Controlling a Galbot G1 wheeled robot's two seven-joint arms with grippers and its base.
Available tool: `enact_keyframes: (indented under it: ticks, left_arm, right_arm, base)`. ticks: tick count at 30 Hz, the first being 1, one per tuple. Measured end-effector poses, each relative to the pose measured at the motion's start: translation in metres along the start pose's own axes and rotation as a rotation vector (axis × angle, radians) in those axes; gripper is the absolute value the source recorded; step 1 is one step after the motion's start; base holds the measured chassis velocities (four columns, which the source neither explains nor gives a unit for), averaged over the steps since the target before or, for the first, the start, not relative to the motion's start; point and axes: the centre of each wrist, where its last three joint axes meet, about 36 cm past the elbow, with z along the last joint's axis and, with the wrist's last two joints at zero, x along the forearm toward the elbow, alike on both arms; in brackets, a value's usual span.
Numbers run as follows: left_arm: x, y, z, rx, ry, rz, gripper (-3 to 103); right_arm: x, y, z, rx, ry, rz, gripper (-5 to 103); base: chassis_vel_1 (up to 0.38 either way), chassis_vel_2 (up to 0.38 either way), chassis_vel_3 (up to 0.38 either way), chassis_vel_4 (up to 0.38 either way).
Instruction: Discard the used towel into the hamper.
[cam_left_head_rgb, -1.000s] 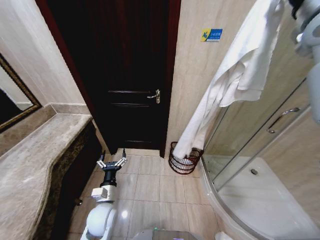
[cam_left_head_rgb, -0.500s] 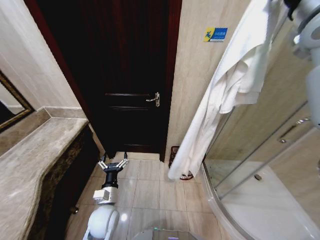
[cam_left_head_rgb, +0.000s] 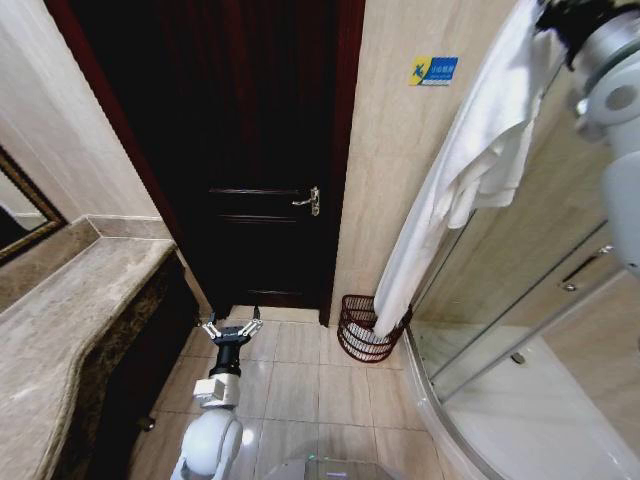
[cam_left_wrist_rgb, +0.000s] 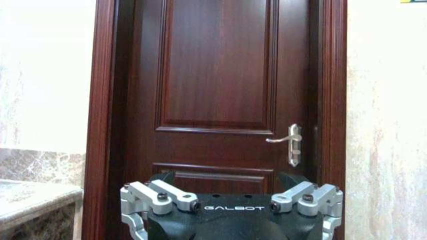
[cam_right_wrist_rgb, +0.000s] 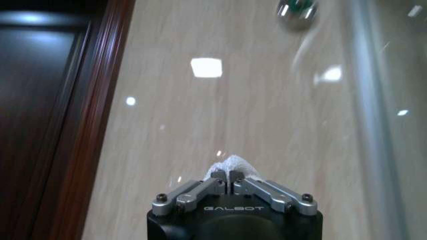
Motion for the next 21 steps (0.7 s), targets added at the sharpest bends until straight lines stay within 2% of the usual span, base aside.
enact_keyframes:
  ticks: [1,4,6,11,21]
  left_arm:
    - [0.0,0.0,0.0,0.0,0.0,0.0,100]
    - [0.0,0.001,0.0,-0.002,-0.001,-0.001,100]
    - [0.0,0.001,0.0,-0.003,0.0,-0.002,100]
    - [0.001,0.003,0.001,-0.009,0.004,-0.003,100]
    - [-0.002,-0.005,0.01,-0.008,0.014,0.013,100]
  right_arm:
    - [0.0,0.0,0.0,0.0,0.0,0.0,2]
    - [-0.005,0.015,0.043,-0.002,0.051,-0.01,2]
    - [-0.005,0.016,0.052,-0.003,0.062,-0.008,2]
    - [0.002,0.006,0.094,0.005,0.115,0.011,2]
    - [0.026,-0.006,0.139,0.006,0.158,0.03,2]
  base:
    - [0.0,0.0,0.0,0.0]
    - [0.0,0.0,0.0,0.0]
    - [0.0,0.0,0.0,0.0]
    - [0.0,0.0,0.0,0.0]
    - [0.0,0.0,0.0,0.0]
